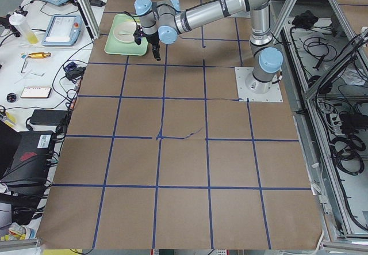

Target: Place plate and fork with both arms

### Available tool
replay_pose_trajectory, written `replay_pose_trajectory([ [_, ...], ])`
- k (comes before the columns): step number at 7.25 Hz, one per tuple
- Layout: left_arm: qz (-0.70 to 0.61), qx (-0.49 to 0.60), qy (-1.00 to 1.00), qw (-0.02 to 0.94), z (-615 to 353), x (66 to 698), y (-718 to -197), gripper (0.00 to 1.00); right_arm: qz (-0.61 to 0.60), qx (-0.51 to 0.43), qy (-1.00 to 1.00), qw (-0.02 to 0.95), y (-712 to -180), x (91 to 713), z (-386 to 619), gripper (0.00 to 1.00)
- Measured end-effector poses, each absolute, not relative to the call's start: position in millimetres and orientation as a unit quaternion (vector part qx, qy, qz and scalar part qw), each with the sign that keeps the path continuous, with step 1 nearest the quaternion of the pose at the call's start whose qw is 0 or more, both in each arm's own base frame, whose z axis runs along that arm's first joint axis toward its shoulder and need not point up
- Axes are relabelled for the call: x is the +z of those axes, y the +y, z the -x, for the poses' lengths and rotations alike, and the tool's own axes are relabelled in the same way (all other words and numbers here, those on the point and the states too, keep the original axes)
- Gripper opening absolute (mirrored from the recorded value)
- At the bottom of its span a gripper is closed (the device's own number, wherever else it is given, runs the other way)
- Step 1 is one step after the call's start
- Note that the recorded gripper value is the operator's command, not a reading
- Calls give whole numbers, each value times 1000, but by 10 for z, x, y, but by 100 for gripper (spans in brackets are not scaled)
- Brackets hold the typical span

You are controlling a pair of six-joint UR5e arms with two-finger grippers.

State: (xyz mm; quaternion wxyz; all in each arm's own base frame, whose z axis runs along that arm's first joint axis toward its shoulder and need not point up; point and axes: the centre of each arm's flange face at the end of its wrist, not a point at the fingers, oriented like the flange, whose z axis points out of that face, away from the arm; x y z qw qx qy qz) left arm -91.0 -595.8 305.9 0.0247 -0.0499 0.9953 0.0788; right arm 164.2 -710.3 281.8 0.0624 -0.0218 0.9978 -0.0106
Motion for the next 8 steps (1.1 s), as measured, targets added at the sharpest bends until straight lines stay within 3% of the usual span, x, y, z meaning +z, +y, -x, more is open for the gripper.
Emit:
replay_pose_trajectory([
  [5, 55, 90, 993, 59, 738, 4383, -5699, 100, 42, 34, 999, 2, -6048, 4311, -1546, 100],
  [8, 28, 89, 994, 53, 819, 4893, -5608, 100, 53, 47, 997, -11, -5658, 4682, -1658, 100],
])
